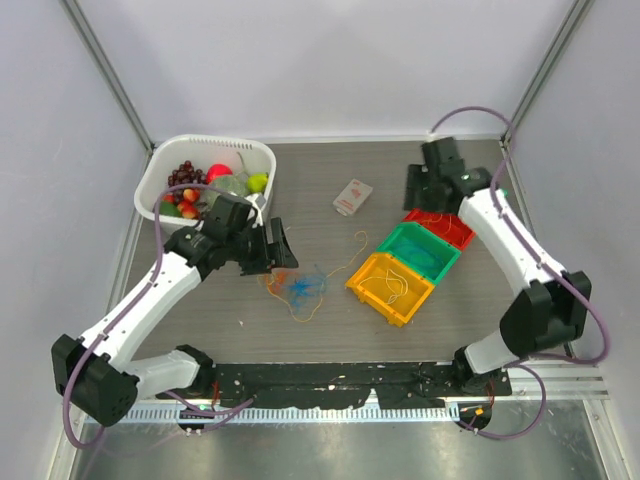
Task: Untangle the cables
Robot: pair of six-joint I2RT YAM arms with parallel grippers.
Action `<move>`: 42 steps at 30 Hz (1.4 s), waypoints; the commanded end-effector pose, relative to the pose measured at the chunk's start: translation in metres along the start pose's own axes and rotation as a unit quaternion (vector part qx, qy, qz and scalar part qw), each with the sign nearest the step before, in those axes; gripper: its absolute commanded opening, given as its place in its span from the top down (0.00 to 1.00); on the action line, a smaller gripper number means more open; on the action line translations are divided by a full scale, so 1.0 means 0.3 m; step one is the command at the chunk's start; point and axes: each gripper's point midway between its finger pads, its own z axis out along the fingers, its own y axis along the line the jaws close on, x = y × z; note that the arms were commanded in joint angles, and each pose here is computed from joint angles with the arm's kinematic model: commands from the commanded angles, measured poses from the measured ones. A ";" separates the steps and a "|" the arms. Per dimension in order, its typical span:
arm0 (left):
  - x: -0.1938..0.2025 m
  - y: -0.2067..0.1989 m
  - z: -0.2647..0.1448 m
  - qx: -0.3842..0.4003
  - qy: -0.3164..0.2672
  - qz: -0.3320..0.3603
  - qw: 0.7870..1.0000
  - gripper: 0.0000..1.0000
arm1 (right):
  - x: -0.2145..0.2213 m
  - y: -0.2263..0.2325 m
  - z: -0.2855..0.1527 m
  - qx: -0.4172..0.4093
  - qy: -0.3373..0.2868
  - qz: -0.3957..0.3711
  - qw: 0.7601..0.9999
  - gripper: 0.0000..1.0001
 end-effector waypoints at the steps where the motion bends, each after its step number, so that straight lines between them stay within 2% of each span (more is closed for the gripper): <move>1: 0.041 0.039 0.017 -0.009 -0.005 -0.057 0.998 0.24 | 0.155 0.460 -0.222 -0.217 -0.030 -0.061 0.974 0.36; 3: 0.068 0.056 0.042 -0.005 -0.005 -0.084 0.996 0.24 | 0.289 0.664 -0.339 -0.335 -0.036 -0.110 0.935 0.36; 5: 0.100 0.076 0.063 -0.007 0.001 -0.113 0.994 0.24 | 0.409 0.782 -0.411 -0.402 -0.053 -0.162 0.900 0.36; 7: 0.122 0.114 0.062 -0.029 -0.005 -0.142 0.989 0.24 | 0.521 0.845 -0.417 -0.444 -0.038 -0.184 0.876 0.36; 11: 0.132 0.153 0.022 -0.041 -0.048 -0.194 0.979 0.27 | 0.662 0.911 -0.351 -0.457 0.018 -0.193 0.868 0.36; 14: 0.153 0.185 -0.020 -0.049 -0.072 -0.217 0.972 0.31 | 0.741 0.976 -0.347 -0.492 0.010 -0.220 0.843 0.37; 22: 0.151 0.235 -0.192 -0.032 -0.182 -0.258 0.948 0.37 | 0.784 1.101 -0.301 -0.527 0.011 -0.248 0.812 0.41; 24: 0.156 0.247 -0.222 -0.026 -0.201 -0.269 0.942 0.38 | 0.794 1.115 -0.274 -0.521 0.012 -0.262 0.813 0.41; 30: 0.174 0.237 -0.255 0.000 -0.209 -0.291 0.934 0.37 | 0.820 1.152 -0.191 -0.507 0.016 -0.294 0.811 0.40; 32: 0.173 0.227 -0.261 0.006 -0.207 -0.289 0.935 0.37 | 0.831 1.164 -0.173 -0.506 0.022 -0.303 0.807 0.47; 33: 0.174 0.224 -0.263 0.006 -0.205 -0.286 0.936 0.37 | 0.841 1.169 -0.170 -0.505 0.032 -0.307 0.806 0.58; 36: 0.179 0.222 -0.241 -0.006 -0.186 -0.287 0.940 0.35 | 0.833 1.173 -0.240 -0.525 0.040 -0.298 0.796 0.77; 38: 0.192 0.220 -0.201 -0.015 -0.160 -0.307 0.938 0.34 | 0.835 1.139 -0.292 -0.532 0.056 -0.288 0.795 0.95; 39: 0.193 0.213 -0.173 -0.015 -0.147 -0.316 0.937 0.34 | 0.824 1.129 -0.319 -0.535 0.054 -0.284 0.794 0.99; 42: 0.203 0.161 -0.082 0.007 -0.089 -0.349 0.933 0.34 | 0.781 1.063 -0.429 -0.549 0.039 -0.266 0.792 0.99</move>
